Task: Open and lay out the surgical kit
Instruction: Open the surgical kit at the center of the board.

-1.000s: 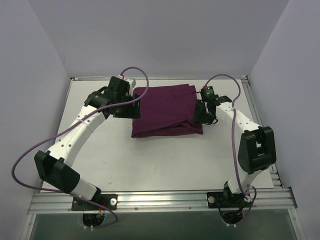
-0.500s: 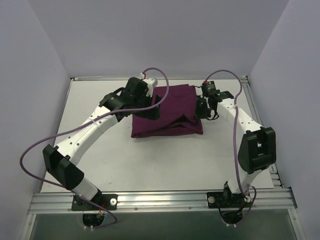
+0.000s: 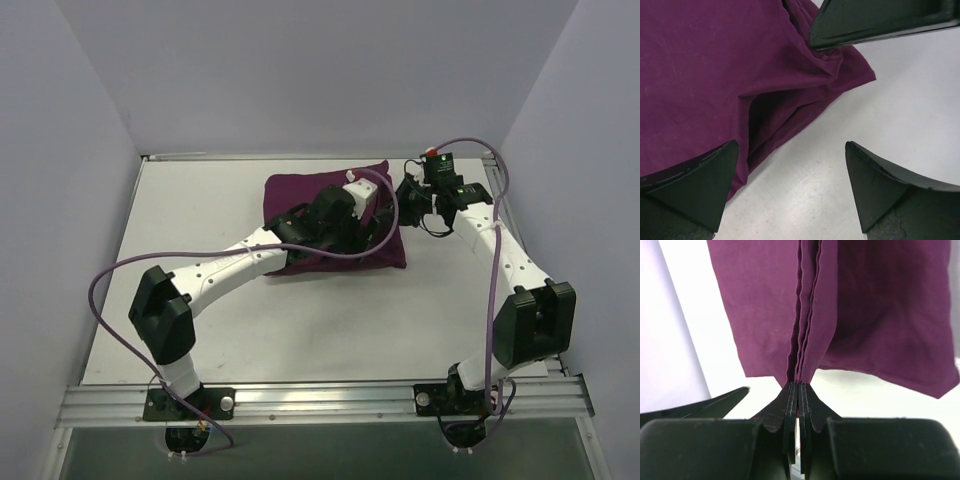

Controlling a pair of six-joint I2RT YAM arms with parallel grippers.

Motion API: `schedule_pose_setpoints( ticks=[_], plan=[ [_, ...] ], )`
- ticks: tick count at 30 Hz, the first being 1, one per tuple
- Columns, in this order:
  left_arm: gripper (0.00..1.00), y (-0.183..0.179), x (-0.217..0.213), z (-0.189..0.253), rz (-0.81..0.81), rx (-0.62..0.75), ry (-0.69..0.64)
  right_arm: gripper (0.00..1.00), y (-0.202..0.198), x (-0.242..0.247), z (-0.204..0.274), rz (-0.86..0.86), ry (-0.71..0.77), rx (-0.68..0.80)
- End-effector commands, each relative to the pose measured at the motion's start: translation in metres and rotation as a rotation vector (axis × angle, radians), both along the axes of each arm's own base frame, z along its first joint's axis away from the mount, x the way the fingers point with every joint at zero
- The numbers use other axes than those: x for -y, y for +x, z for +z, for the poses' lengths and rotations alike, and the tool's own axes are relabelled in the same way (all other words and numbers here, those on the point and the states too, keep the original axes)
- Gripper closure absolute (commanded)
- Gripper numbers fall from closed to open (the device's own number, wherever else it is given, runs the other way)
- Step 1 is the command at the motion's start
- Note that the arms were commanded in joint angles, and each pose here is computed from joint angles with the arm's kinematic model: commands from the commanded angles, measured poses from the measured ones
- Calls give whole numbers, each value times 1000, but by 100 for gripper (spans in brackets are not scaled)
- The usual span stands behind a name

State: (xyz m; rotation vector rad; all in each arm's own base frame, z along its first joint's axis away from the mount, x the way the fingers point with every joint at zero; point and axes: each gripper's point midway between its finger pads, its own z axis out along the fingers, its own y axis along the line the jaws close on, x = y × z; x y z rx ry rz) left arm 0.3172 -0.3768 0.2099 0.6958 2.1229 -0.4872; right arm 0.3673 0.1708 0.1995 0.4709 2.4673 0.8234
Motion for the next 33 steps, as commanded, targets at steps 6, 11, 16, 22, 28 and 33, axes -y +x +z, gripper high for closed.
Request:
schedule_pose_setpoints(
  ticks=[6,11,16,22,28,33],
  plan=[
    [3,39,15,26,43,213,38,100,-12,-11,37,-26,164,22],
    [3,53,15,26,98,262,84,100,-16,-11,36,-25,168,5],
    [36,49,27,21,40,220,89,100,-15,-14,40,-11,177,15],
    [98,74,-31,6,256,98,165,42,6,19,42,-25,-6,66],
    [98,89,-186,42,605,57,129,24,18,57,33,-29,-267,117],
    [98,63,-337,64,998,46,186,33,18,9,13,136,-302,156]
  ],
)
